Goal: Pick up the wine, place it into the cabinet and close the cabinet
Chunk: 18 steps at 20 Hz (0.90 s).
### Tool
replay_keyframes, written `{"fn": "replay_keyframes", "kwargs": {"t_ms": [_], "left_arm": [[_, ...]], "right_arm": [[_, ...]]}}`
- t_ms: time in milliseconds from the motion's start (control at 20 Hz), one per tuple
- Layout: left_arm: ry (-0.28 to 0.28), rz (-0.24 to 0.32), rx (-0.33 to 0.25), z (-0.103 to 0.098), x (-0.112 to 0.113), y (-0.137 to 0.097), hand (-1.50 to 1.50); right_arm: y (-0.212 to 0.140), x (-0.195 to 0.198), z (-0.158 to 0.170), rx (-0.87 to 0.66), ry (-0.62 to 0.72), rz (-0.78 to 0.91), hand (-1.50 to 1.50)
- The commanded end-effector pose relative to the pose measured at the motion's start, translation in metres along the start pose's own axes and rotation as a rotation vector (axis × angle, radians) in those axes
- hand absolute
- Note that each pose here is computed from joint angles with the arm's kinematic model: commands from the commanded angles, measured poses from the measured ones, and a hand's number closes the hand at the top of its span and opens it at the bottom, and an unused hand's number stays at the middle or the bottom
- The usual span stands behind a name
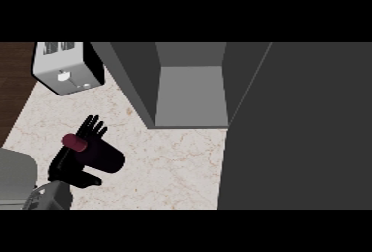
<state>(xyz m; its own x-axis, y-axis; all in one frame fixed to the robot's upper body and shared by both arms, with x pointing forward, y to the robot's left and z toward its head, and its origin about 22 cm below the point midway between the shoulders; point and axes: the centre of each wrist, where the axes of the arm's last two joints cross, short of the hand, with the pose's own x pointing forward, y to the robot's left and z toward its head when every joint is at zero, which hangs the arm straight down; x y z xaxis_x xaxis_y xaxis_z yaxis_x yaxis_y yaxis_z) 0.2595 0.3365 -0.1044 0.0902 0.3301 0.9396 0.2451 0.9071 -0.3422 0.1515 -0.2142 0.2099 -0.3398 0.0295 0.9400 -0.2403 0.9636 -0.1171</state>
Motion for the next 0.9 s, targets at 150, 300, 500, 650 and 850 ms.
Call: {"fn": "replay_keyframes", "kwargs": {"t_ms": [150, 300, 500, 650, 850], "left_arm": [[-0.013, 0.072, -0.045, -0.001, -0.015, -0.003, -1.5], [-0.031, 0.113, -0.096, 0.003, -0.008, 0.004, 1.5], [-0.045, 0.06, -0.157, -0.021, -0.019, -0.027, 1.5], [-0.036, 0.017, -0.182, -0.007, -0.02, -0.02, 1.5], [-0.122, -0.137, -0.218, -0.009, -0.018, -0.029, 1.5]], "right_arm": [[0.001, 0.021, 0.016, 0.026, -0.062, -0.043, -1.5], [0.003, 0.015, 0.022, 0.035, -0.04, -0.043, -1.5], [0.0, 0.026, 0.018, 0.029, -0.05, -0.06, -1.5], [0.006, 0.029, 0.029, 0.044, -0.052, -0.056, -1.5], [0.0, 0.018, 0.022, 0.01, -0.057, -0.053, -1.5]]}}
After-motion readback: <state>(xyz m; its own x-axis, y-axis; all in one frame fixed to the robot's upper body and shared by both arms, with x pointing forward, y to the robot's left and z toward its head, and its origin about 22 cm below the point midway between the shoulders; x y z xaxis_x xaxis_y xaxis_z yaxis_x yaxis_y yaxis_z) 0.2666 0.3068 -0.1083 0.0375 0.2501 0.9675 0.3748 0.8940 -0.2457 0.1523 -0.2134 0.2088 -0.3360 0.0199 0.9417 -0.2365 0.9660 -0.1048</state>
